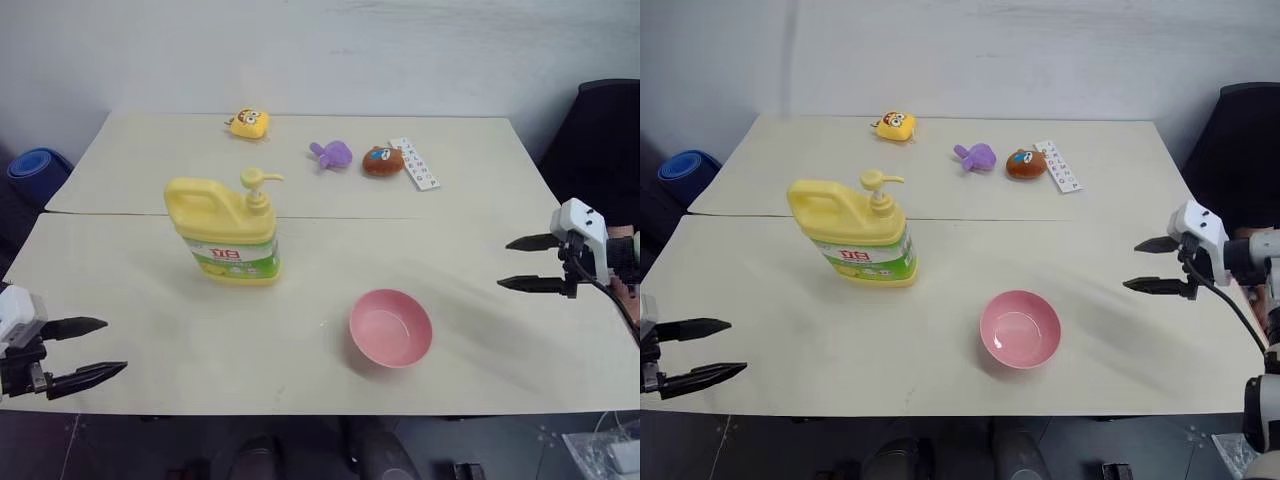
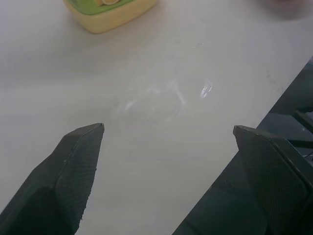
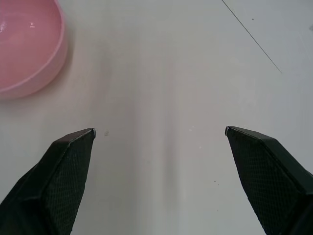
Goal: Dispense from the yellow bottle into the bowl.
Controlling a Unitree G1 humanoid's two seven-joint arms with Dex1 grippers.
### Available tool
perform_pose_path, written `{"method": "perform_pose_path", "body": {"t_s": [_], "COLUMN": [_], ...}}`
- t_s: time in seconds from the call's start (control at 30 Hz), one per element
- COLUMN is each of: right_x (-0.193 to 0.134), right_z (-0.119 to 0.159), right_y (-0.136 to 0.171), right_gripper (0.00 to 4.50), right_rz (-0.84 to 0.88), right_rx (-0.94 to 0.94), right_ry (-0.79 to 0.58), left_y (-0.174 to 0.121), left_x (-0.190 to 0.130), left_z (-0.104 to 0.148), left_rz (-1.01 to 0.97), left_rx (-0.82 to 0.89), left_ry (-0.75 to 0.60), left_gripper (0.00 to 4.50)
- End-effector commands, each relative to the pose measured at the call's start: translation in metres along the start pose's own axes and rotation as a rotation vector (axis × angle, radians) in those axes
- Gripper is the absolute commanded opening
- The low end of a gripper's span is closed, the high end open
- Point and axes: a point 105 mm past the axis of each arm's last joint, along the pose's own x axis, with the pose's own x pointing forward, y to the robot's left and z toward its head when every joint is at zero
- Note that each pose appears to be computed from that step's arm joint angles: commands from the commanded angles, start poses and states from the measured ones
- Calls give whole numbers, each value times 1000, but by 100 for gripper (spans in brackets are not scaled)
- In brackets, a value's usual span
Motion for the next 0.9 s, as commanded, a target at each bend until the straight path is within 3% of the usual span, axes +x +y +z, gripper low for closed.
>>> {"method": "perform_pose_path", "body": {"t_s": [0.03, 0.27, 0.43, 0.7, 0.9], "right_x": [-3, -1, -5, 17, 28], "right_z": [10, 16, 36, 81, 91], "right_y": [-3, -4, 15, 83, 134], "right_gripper": [444, 444, 444, 444, 444], "right_rz": [-16, -14, 89, 227, 357], "right_rx": [-17, 42, 25, -151, -167], "right_ry": [-37, -57, -91, -137, -123], "left_y": [-3, -5, -17, -75, -111], "left_x": [0, 4, 8, 22, 36], "left_z": [2, 18, 46, 101, 103], "left_rz": [2, -9, -111, -411, -589], "left_rx": [6, -38, 5, 147, 205], "left_ry": [-9, -80, -143, -182, -120], "left_gripper": [450, 450, 450, 450, 450]}}
